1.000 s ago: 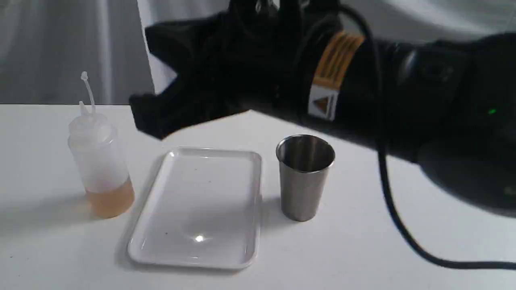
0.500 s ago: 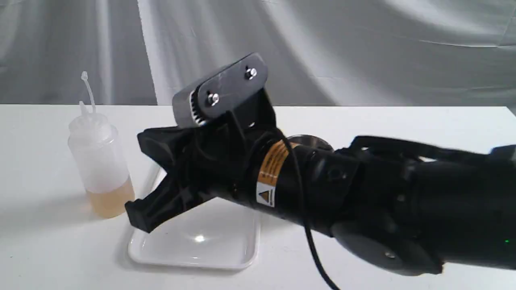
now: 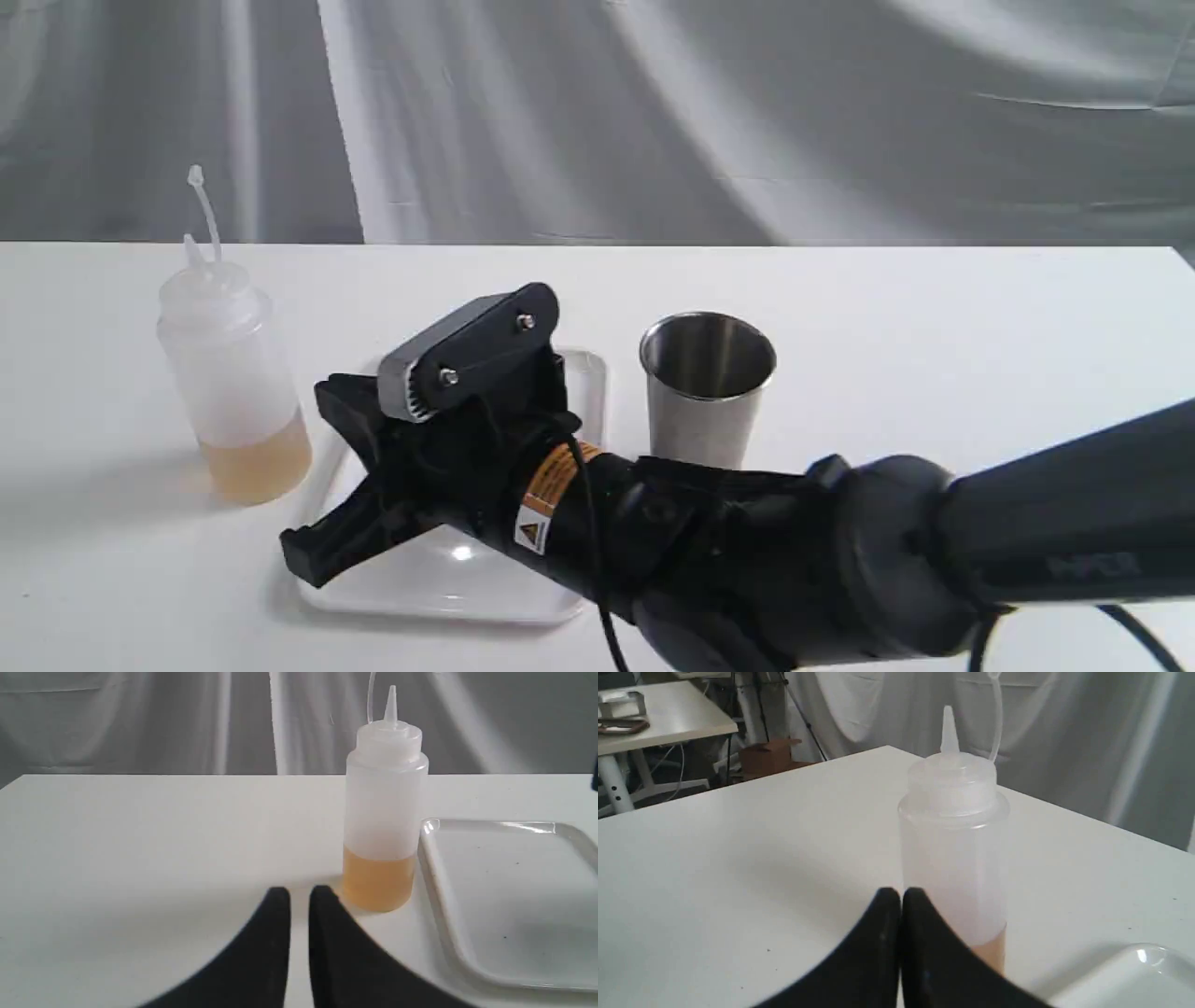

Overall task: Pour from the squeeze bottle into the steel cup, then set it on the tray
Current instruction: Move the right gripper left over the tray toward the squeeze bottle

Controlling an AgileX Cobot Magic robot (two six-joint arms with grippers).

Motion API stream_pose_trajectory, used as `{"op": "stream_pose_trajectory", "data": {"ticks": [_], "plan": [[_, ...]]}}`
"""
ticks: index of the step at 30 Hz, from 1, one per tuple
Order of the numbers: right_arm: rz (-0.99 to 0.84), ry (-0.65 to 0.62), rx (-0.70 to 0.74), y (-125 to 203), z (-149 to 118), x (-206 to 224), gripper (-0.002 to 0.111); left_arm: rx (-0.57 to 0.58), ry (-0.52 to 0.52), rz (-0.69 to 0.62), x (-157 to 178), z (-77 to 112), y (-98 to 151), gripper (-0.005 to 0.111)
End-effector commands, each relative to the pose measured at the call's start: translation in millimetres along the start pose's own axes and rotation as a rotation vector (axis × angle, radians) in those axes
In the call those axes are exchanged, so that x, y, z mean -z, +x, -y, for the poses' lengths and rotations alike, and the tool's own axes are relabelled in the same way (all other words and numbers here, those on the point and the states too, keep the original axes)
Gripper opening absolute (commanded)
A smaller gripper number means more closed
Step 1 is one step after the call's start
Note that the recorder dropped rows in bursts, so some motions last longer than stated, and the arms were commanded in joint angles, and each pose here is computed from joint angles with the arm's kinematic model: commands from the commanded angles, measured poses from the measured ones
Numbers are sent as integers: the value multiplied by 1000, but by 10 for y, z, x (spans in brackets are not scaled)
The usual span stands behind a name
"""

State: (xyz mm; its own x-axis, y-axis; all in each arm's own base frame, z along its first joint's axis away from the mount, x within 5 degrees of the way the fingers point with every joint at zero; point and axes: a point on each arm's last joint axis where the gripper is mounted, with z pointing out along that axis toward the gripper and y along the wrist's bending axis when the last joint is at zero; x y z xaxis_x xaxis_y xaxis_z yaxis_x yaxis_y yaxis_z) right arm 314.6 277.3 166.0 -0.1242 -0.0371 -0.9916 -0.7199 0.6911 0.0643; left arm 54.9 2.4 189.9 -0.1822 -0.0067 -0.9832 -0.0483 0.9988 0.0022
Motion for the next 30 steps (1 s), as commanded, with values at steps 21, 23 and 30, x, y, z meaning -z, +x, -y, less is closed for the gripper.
{"op": "stream_pose_trajectory", "data": {"ticks": [21, 23, 30], "plan": [[-116, 36, 28, 376, 195, -796, 14, 3, 4, 5, -2, 2, 7, 8], [-122, 37, 28, 403, 197, -799, 33, 3, 4, 5, -2, 2, 7, 8], [-110, 48, 48, 518, 300, -805, 105, 3, 4, 5, -2, 2, 7, 8]]}}
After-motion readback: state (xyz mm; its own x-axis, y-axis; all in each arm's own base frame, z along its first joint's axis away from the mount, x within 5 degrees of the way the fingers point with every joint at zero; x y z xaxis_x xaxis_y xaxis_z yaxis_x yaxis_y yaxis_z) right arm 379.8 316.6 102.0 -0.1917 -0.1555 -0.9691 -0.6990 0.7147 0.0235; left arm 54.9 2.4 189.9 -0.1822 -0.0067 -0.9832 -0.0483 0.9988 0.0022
